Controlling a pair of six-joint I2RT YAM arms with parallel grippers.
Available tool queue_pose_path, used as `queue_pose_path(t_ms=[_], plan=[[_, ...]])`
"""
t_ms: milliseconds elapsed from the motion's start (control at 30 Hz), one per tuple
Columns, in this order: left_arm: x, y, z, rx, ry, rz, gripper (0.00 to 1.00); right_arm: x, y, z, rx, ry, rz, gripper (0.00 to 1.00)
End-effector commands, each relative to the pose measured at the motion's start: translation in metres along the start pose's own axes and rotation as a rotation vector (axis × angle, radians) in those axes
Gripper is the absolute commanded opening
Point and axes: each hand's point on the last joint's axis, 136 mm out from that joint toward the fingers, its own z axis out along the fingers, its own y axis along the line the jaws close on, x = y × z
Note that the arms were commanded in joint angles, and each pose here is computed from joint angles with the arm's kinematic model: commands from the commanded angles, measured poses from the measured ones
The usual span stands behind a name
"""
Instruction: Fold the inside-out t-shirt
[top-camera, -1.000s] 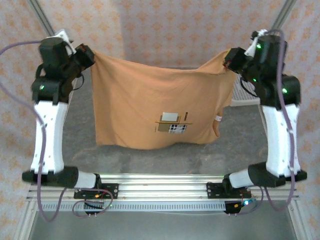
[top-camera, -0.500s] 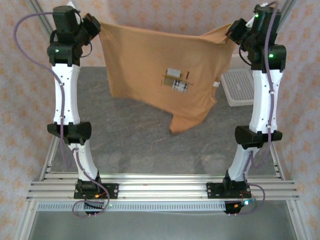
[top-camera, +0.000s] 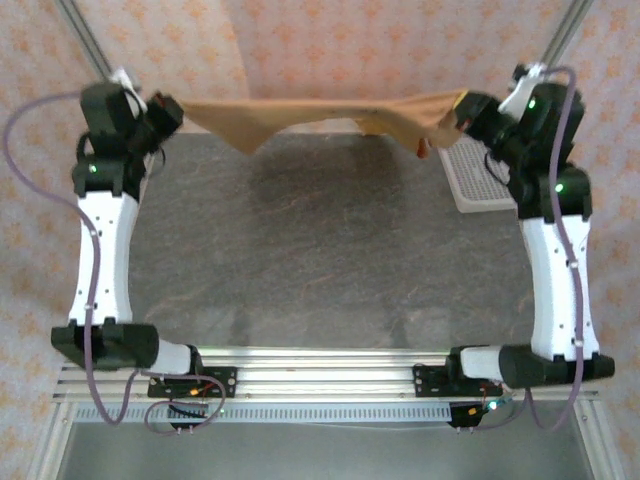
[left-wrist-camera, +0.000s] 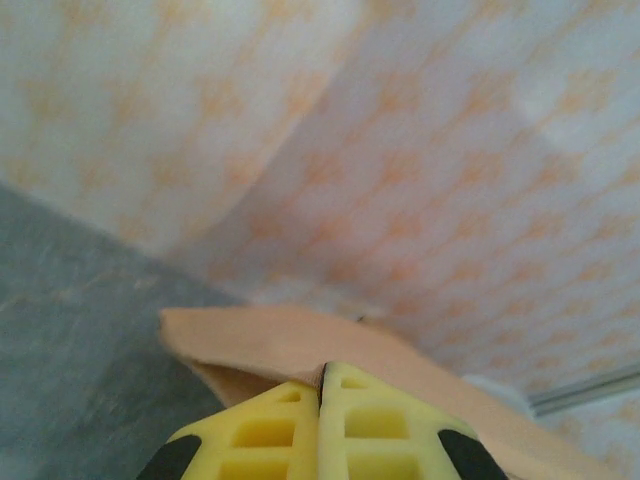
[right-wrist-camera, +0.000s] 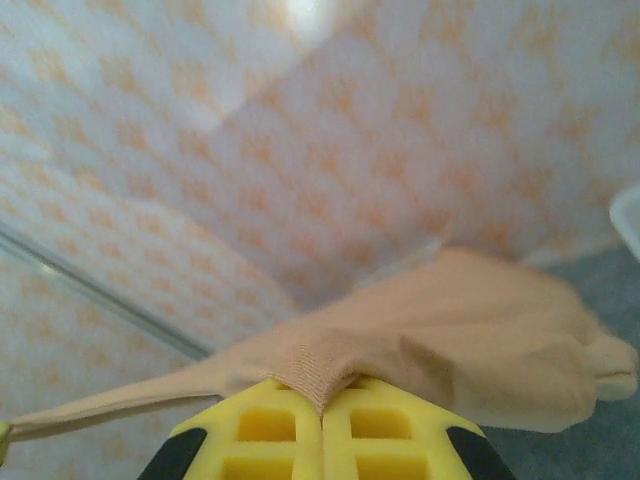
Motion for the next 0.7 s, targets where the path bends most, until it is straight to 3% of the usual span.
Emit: queue_pose_path(t_ms=[0, 133, 333, 500, 667], plan=[[0.058, 0.045, 0.014, -0.028, 0.068, 0.005, 0.0, 0.071, -0.033, 0.025, -0.013, 0.134, 0.093, 0.0], [0.157, 0.112, 0.009, -0.115, 0.215, -0.069, 0.0, 0.179, -0.097, 0.013, 0.088, 0.278, 0.214, 0.0], [0.257, 0.172, -0.022, -0.253, 0.377, -0.111, 0.0, 0.286, -0.157, -0.023, 0.212, 0.425, 0.35, 0.0], [0.284, 0.204, -0.045, -0.393, 0.429, -0.11, 0.0, 0.328, -0.177, -0.044, 0.282, 0.52, 0.397, 0.0], [0.27, 0.201, -0.037, -0.414, 0.412, -0.097, 0.0, 0.313, -0.182, -0.042, 0.33, 0.48, 0.354, 0.0]])
